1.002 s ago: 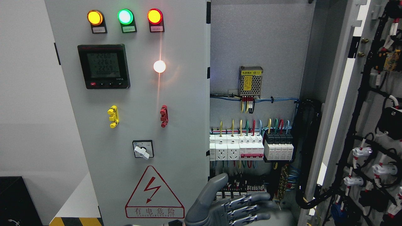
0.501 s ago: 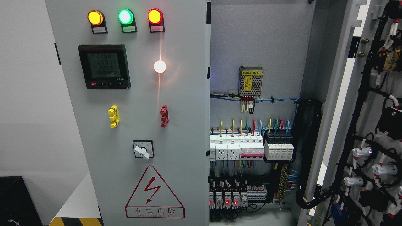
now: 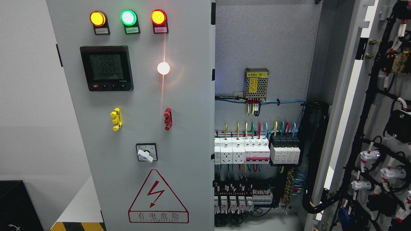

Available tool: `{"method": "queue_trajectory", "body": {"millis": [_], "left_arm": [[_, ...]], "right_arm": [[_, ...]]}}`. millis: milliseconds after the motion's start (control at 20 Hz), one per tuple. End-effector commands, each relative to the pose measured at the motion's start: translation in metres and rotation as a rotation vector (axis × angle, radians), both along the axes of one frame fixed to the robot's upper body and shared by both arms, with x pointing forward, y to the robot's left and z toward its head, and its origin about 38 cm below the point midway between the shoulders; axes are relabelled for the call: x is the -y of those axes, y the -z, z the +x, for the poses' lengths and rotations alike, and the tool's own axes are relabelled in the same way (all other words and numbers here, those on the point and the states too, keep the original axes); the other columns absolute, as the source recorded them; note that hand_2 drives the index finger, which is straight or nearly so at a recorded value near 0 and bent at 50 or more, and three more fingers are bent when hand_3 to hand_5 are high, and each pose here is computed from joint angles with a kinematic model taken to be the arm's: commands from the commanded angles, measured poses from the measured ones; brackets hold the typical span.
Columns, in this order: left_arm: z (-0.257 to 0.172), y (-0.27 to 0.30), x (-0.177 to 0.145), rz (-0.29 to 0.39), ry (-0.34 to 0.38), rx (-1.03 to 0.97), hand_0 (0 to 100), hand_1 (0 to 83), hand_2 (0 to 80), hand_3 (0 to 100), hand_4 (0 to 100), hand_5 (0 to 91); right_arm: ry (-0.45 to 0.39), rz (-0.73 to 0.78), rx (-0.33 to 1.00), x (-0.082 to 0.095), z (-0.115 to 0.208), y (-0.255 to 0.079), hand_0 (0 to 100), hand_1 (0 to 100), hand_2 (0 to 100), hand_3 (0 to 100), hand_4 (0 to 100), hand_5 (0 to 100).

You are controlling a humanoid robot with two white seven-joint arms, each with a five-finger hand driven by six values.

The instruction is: Open door with both hands

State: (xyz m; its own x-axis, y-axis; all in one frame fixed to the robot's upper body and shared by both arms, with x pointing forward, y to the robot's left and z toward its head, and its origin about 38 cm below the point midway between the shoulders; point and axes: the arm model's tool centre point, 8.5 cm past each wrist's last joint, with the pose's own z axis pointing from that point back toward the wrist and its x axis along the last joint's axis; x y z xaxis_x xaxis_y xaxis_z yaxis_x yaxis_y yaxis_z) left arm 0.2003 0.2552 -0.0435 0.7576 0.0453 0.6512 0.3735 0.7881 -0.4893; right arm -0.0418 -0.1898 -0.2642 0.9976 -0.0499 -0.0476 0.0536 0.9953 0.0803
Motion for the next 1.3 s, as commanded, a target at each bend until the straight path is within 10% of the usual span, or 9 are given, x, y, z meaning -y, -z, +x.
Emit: {"method": "queue_trajectory", "body": {"millis": [0, 601, 1252], "left_arm": [[-0.071, 0.101, -0.083, 0.260, -0.220, -0.244, 0, 0.0, 0.0, 0, 0, 0.0], [-0.175, 0.195, -0.107, 0.545, -0.409, -0.580, 0, 0.0, 0.0, 0, 0, 0.0], [-0.217, 0.211, -0.074, 0.633, -0.305, -0.701, 0, 0.0, 0.0, 0, 0, 0.0]], "right_arm": [[-0.009, 0.001, 0.001, 0.000, 0.000, 0.000, 19, 0, 0, 0, 0, 0], [-0.009, 0.001, 0.001, 0.000, 0.000, 0.000, 19, 0, 0, 0, 0, 0], [-0.009, 0.001, 0.001, 0.000, 0.000, 0.000, 19, 0, 0, 0, 0, 0]]}}
